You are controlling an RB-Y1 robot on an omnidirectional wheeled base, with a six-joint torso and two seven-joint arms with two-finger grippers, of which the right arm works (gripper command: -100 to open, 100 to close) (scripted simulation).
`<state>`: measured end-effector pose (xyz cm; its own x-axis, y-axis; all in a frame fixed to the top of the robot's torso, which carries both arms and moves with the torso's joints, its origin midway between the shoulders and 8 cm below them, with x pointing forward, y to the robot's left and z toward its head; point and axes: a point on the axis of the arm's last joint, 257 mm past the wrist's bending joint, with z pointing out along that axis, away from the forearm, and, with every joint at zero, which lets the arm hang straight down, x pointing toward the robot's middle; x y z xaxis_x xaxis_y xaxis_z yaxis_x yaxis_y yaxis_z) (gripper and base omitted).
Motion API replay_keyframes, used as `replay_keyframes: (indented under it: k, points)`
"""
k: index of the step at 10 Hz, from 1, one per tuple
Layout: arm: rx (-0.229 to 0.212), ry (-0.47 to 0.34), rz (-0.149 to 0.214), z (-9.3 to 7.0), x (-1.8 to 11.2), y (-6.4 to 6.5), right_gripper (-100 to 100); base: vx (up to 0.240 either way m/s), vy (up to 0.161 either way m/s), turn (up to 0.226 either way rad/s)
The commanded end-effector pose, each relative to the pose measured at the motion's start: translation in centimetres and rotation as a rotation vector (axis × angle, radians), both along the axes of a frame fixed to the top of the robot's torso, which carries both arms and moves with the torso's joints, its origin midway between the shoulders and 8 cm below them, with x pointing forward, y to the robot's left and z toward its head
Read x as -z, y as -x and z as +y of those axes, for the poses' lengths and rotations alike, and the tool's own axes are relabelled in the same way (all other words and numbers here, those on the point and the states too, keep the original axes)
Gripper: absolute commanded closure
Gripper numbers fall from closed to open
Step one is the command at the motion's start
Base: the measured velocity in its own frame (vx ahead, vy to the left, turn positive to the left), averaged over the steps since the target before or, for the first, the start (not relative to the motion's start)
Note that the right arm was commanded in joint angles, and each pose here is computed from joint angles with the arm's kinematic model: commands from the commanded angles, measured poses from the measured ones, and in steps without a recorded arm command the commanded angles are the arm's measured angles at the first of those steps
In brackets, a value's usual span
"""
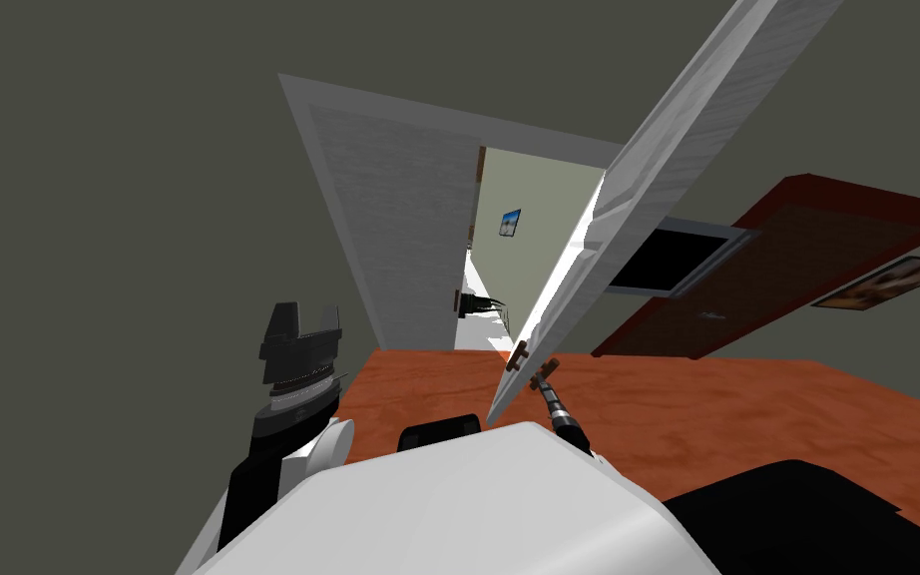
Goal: Pull the door open
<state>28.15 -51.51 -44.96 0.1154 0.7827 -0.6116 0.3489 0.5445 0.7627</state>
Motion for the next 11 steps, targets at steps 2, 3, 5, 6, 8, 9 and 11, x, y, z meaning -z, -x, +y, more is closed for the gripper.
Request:
replay_keyframes:
  k: [2, 3, 5, 6, 8, 9, 11]
  points:
    - [0.011, -0.043, -0.016, 0.52, 0.16, -0.48, 100, -0.002, -0.010, 0.000]
    - [0.011, -0.043, -0.016, 0.52, 0.16, -0.48, 100, 0.008, 0.008, -0.005]
    - [0.011, -0.043, -0.016, 0.52, 0.16, -0.48, 100, 0.003, 0.002, -0.003]
    - [0.011, -0.043, -0.016, 0.52, 0.16, -0.48, 100, -0.003, -0.007, 0.003]
    - [0.011, -0.043, -0.016, 0.52, 0.16, -0.48, 100, -0.003, -0.003, -0.002]
    - [-0.004, -0.033, -0.012, 0.44, 0.05, -0.30, 100, -0.042, -0.046, 0.033]
    - [-0.004, -0.043, -0.016, 0.56, 0.04, -0.42, 100, -0.058, -0.048, 0.025]
